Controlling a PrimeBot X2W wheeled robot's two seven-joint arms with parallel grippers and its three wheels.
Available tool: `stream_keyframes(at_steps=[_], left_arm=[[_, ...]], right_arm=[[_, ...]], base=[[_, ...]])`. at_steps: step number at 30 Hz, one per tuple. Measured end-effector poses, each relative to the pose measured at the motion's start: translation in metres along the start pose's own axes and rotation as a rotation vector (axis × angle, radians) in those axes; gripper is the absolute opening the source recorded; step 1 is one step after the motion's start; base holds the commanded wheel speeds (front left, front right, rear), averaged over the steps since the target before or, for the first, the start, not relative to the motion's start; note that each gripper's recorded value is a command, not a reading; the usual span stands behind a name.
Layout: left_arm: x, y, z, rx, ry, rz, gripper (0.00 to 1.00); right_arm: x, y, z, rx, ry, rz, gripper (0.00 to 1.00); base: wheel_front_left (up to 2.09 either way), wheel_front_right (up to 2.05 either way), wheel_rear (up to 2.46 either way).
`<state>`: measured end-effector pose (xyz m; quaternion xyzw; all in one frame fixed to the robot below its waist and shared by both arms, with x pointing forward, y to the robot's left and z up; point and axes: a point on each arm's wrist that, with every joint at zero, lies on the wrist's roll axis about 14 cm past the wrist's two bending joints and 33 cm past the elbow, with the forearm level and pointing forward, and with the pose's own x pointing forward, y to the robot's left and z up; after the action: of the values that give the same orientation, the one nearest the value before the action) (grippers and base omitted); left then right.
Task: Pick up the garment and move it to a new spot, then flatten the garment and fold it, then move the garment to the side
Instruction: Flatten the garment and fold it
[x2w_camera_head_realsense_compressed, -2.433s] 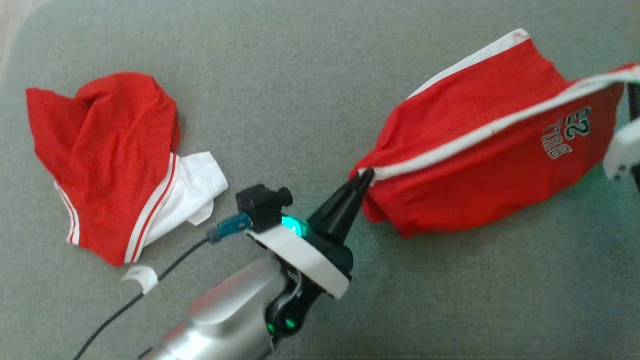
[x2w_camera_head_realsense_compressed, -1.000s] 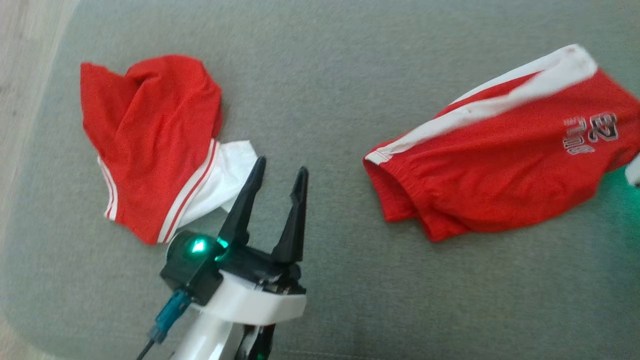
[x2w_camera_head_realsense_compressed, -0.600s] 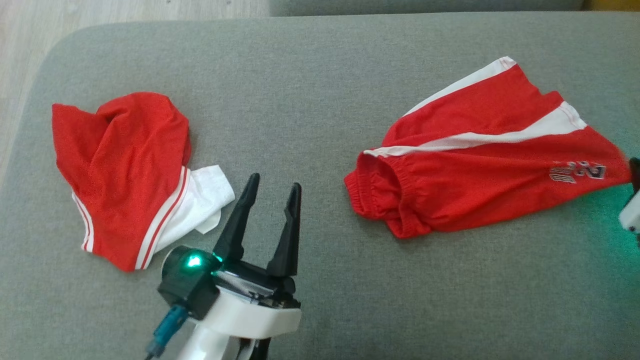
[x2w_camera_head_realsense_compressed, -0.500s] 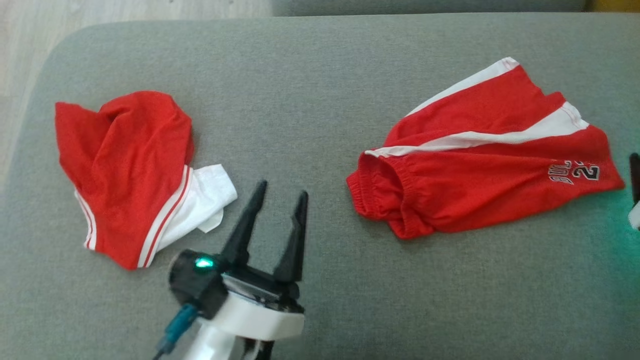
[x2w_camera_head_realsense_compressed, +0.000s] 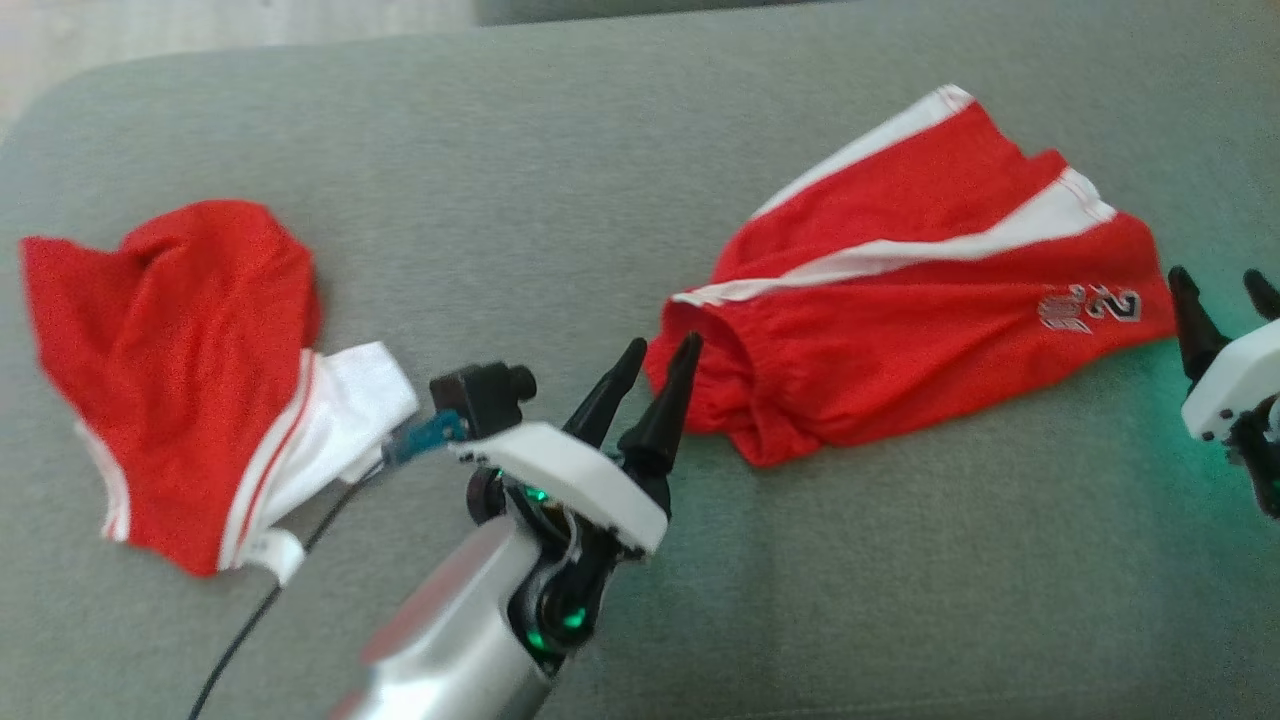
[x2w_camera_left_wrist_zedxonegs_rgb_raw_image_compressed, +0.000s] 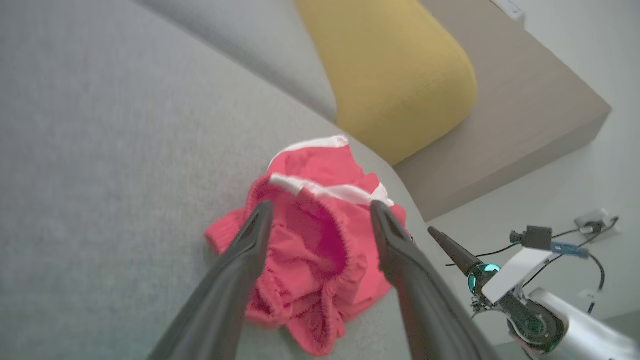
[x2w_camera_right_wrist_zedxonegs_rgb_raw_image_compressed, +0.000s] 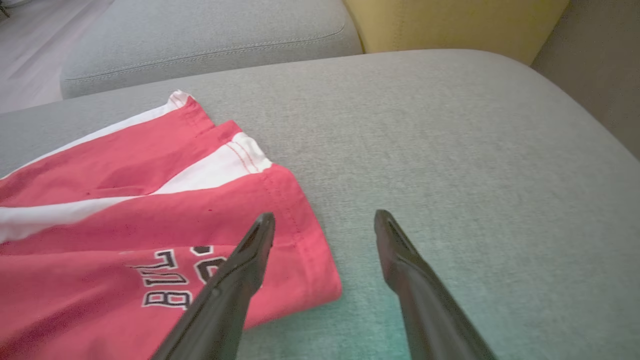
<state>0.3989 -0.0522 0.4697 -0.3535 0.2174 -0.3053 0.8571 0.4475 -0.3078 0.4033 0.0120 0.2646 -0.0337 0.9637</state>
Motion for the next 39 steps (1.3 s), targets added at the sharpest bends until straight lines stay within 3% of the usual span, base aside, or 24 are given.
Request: stream_keyframes(at_steps=[5, 12, 13, 14, 16, 22, 30, 35, 39], left_arm=[[0.025, -0.006, -0.009, -0.179, 0.077, -0.032, 1.00], [0.053, -0.001, -0.007, -0.284, 0.111, -0.021, 1.00], [0.055, 0.000, -0.011, -0.289, 0.127, -0.017, 0.85], [0.057, 0.001, -0.015, -0.290, 0.140, -0.011, 0.47], [0.060, 0.006, -0.019, -0.265, 0.154, 0.005, 0.00], [0.060, -0.001, -0.018, -0.204, 0.134, -0.026, 0.00], [0.008, -0.052, -0.052, -0.149, 0.195, -0.198, 0.00], [-0.042, -0.030, -0.070, -0.104, 0.255, -0.121, 0.00], [-0.085, -0.002, -0.054, -0.034, 0.233, 0.007, 0.00]], right_arm=[[-0.006, -0.023, -0.003, 0.007, -0.009, -0.052, 1.00], [-0.013, -0.041, -0.017, 0.019, 0.009, -0.100, 1.00], [-0.014, -0.043, -0.019, 0.021, 0.013, -0.104, 1.00], [-0.014, -0.043, -0.021, 0.024, 0.016, -0.105, 1.00], [-0.014, -0.042, -0.023, 0.029, 0.020, -0.107, 1.00], [-0.009, -0.031, -0.005, 0.030, -0.047, -0.079, 1.00], [-0.002, 0.000, 0.023, 0.017, -0.120, 0.018, 1.00], [-0.001, 0.010, 0.011, 0.014, -0.084, 0.060, 1.00], [0.002, 0.045, -0.001, 0.041, -0.043, 0.164, 1.00]], base=[[0.00, 0.00, 0.00], [0.00, 0.00, 0.00], [0.00, 0.00, 0.00], [0.00, 0.00, 0.00], [0.00, 0.00, 0.00], [0.00, 0.00, 0.00], [0.00, 0.00, 0.00], [0.00, 0.00, 0.00], [0.00, 0.00, 0.00]])
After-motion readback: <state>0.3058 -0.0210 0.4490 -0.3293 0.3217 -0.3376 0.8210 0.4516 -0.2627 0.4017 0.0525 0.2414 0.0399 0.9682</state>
